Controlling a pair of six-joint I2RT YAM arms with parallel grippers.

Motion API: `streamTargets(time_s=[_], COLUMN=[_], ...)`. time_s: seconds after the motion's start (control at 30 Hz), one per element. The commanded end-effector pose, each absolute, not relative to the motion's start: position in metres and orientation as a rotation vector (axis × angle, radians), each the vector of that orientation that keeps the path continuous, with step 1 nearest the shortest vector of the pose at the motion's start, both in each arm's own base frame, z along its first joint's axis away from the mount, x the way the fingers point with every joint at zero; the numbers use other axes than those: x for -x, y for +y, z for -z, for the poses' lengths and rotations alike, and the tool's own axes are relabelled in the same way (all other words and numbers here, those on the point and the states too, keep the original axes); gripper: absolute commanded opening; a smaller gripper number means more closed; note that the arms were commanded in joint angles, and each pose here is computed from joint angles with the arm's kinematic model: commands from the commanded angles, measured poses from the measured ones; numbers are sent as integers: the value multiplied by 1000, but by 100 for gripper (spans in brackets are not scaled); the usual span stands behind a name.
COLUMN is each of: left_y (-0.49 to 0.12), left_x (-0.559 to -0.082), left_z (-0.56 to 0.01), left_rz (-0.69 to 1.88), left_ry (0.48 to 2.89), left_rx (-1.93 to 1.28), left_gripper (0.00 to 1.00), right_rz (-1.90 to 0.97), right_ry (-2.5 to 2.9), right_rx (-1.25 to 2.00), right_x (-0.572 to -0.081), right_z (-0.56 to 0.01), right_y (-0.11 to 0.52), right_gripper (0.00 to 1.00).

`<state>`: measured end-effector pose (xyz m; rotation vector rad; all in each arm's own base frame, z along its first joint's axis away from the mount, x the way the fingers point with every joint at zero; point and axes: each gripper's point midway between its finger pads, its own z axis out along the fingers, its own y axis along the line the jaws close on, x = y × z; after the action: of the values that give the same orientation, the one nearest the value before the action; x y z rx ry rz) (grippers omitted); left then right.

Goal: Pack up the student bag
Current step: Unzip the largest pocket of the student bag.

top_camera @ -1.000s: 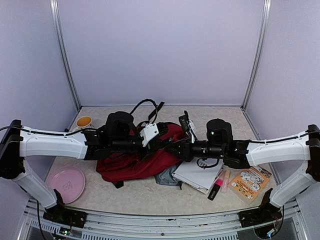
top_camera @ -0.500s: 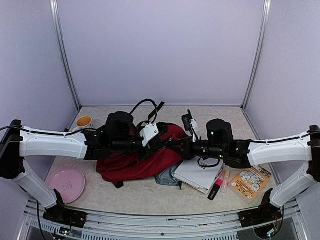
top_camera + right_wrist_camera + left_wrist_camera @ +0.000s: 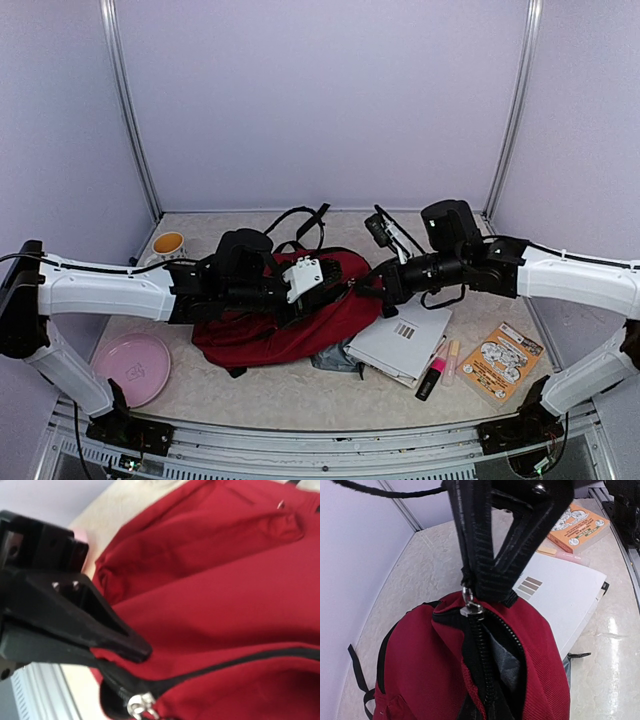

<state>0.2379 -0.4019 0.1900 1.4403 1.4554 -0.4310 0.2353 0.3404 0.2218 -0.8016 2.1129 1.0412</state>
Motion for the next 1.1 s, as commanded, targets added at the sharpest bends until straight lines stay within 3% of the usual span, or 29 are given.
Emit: streamTargets(time_s=[0.0,0.33,0.57,0.73,0.83,0.87,0.97,1.07], left_y=[-394,-382,-358,-356,-356,-354,-358,-362], left_x=[-213,-151,-139,-151,-194,-205,-212,-217], left_z=[-165,-137,-132,-139,-168,-177,-183,-183], left_rz=[352,277,293,253,125,101,124,144], left_ry=[1461,1352,1398,1435,1490,1498,1492,1511], left_rx=[-1616,-1828,-1841,-1741,-1415,-1319,-1241,-1178], left_gripper=[0,0,0,0,0,3,27,40], right_rz=[-974,-680,-633,-1000,-1222,-1268,-1351,-1410], right_ry=[2220,2427,2448,2269,2203,2180,2136,2121], right_rx=[865,742,729,918,991,1003,1044,1116], right_x=[-241,-291,-319,-281,-249,-242,-222,-202], right_z=[-211,-171,-154,-183,-191,-194,-196,-197], right_y=[328,277,263,314,341,346,358,366], right_gripper=[0,0,0,0,0,0,0,0])
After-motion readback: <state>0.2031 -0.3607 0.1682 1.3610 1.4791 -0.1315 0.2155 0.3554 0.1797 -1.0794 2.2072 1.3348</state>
